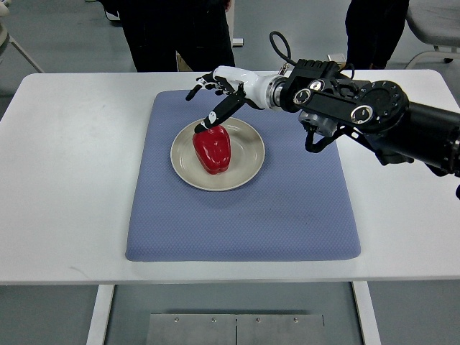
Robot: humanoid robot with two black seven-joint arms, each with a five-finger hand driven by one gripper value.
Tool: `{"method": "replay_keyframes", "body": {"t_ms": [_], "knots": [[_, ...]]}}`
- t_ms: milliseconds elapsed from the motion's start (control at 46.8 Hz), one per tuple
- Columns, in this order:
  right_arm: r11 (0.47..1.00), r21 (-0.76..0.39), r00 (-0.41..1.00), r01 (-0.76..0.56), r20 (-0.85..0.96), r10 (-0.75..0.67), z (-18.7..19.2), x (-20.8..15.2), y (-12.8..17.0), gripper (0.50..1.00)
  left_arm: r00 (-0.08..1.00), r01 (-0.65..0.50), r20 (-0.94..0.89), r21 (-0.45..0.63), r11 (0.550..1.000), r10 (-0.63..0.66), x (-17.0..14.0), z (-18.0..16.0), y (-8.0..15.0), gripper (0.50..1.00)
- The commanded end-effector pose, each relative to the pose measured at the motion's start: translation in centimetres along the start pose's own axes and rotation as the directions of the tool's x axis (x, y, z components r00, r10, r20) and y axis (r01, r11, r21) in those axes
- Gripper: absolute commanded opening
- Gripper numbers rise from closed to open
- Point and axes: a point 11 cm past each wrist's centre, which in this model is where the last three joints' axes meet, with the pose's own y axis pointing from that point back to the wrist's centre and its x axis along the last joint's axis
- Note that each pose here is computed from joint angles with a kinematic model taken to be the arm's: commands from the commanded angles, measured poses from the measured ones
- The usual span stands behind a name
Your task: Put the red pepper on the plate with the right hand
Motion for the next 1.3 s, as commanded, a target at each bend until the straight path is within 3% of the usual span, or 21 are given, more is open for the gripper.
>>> {"method": "replay_keyframes", "body": {"t_ms": [0,214,385,556,856,1283], "knots": [[0.998,0.061,0.997,-0.017,0.070,0.013,-1.6,0.3,0.0,1.000,1.000,0.000,0.000,0.000,1.000,0.000,0.0,0.0,0.0,1.000],[0.993,0.107,0.968,-0.047,0.252,0.019,-0.5,0.0,-0.1,1.000,1.000,0.000,0.000,0.000,1.000,0.000,0.0,0.0,0.0,1.000],[0.996,0.078,0.957,-0.035,0.288,0.011,1.9,-1.1,-0.1,1.000,1.000,0.000,0.000,0.000,1.000,0.000,0.0,0.0,0.0,1.000],[0.991,0.071,0.931,-0.111,0.357,0.079,3.4,2.0,1.4,1.000,1.000,0.000,-0.001,0.000,1.000,0.000,0.0,0.0,0.0,1.000],[0.947,0.072,0.678,-0.314,0.715,0.170,8.5,6.0,4.3,1.000,1.000,0.000,0.000,0.000,1.000,0.000,0.0,0.0,0.0,1.000],[0.857,-0.088,0.308,-0.507,0.911,0.276,18.1,10.5,10.0,1.000,1.000,0.000,0.000,0.000,1.000,0.000,0.0,0.0,0.0,1.000]]}}
